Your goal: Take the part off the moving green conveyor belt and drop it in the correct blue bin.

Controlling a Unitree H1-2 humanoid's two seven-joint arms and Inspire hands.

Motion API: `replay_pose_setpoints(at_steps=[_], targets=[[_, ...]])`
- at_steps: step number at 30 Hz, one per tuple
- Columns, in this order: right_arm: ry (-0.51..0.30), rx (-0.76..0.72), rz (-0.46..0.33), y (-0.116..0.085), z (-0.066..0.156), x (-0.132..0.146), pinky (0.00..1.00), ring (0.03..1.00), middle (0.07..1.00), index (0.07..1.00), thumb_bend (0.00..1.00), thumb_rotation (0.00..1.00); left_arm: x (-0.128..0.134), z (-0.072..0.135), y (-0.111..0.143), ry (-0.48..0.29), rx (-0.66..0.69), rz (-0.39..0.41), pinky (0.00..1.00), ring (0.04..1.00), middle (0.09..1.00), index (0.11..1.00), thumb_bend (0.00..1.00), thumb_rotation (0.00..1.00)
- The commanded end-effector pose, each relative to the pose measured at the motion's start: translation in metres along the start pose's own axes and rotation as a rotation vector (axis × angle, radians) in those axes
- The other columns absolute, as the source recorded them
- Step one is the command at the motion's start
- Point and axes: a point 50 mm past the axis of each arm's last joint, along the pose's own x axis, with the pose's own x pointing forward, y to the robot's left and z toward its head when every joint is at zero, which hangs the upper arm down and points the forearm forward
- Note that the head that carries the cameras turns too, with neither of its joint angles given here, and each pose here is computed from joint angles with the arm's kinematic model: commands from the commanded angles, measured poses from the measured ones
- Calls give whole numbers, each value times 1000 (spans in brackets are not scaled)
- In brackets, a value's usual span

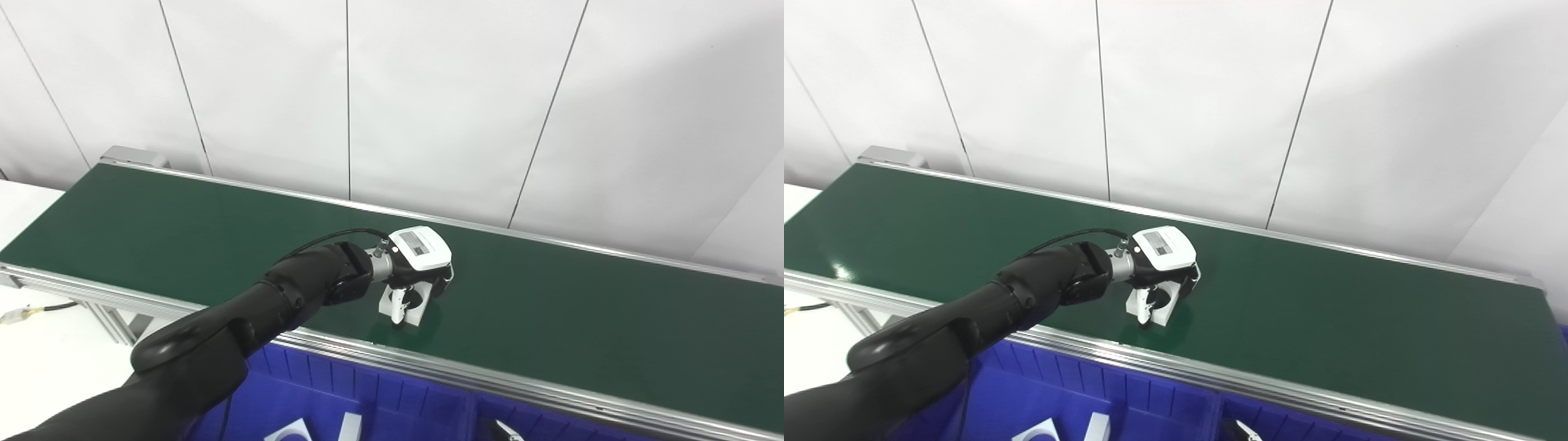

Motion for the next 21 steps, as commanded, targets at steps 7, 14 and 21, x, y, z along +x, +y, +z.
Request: replay_pose_setpoints(at_steps=[7,14,21], targets=[[-80,19,-12,-4,11,7,788,840,846,817,826,1000,-8,-18,27,48,12,3,339,405,507,506,502,0],[-77,25,-6,-5,10,9,778,841,849,821,825,1000,-26,-20,57,11,7,68,346,422,528,485,503,0],[-98,40,-14,-13,17,15,799,851,856,837,805,1000,-67,-25,96,-32,-5,161,349,418,506,500,504,0]])
